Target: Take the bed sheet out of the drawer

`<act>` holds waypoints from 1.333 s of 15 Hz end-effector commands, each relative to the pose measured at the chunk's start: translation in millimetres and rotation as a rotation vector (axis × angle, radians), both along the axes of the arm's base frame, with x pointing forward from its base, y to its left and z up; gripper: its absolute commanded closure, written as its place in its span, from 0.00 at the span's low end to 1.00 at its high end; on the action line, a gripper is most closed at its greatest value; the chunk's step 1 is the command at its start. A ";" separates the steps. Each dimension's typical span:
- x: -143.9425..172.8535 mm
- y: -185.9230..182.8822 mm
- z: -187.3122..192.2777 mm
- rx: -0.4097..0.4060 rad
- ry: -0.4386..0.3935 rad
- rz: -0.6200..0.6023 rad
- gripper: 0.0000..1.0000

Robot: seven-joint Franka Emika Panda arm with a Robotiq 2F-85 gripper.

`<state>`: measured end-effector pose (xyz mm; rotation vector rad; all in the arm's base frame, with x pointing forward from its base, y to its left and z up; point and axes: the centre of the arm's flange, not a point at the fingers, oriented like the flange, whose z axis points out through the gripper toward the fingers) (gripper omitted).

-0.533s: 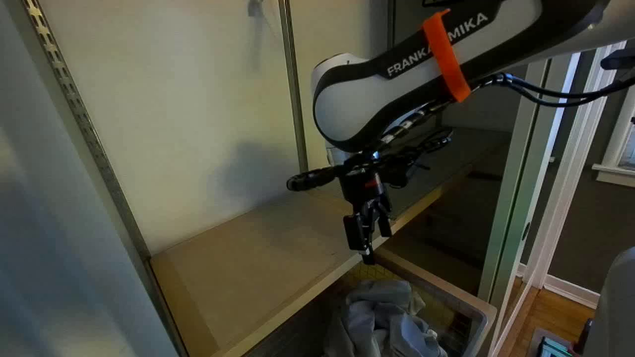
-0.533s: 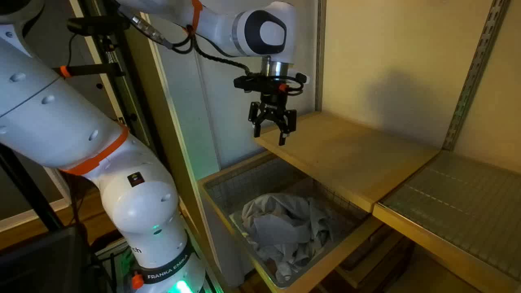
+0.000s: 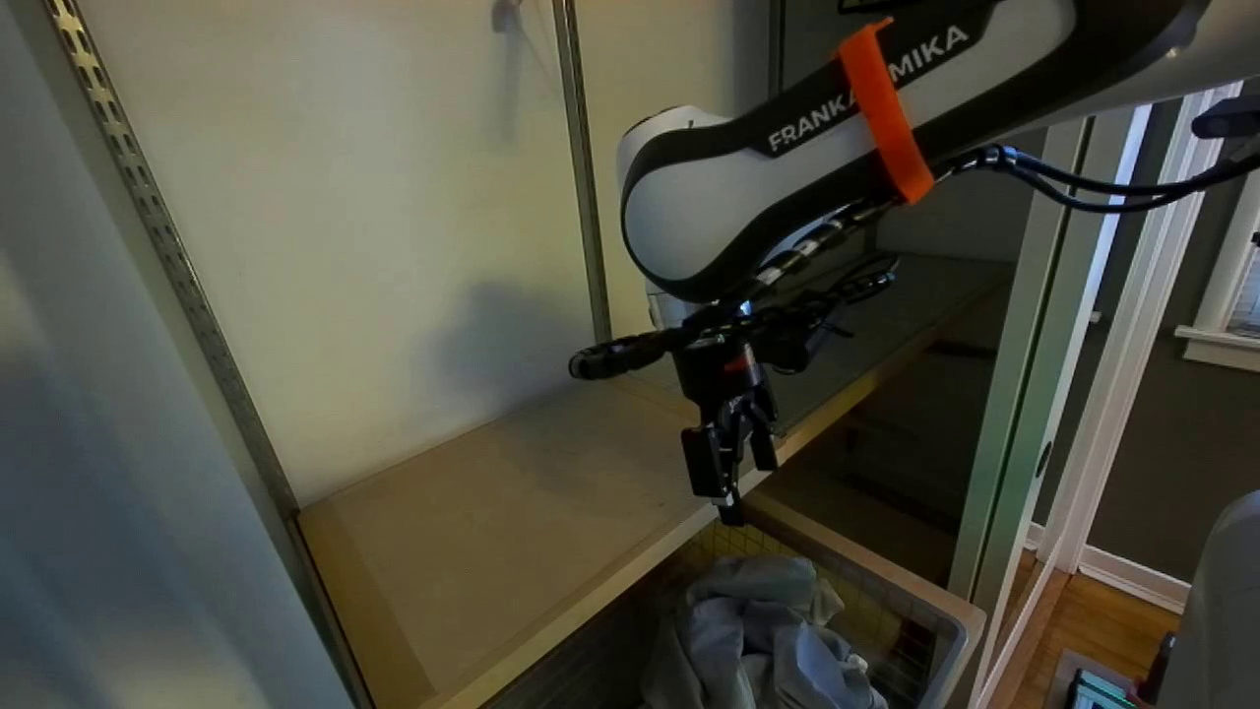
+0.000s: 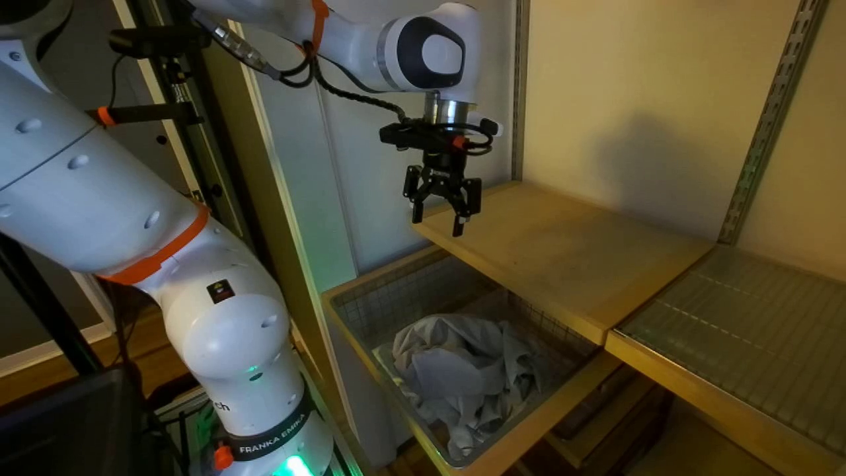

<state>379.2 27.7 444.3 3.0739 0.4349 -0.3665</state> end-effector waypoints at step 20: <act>-41.6 -21.8 -137.6 -0.082 0.027 0.076 0.00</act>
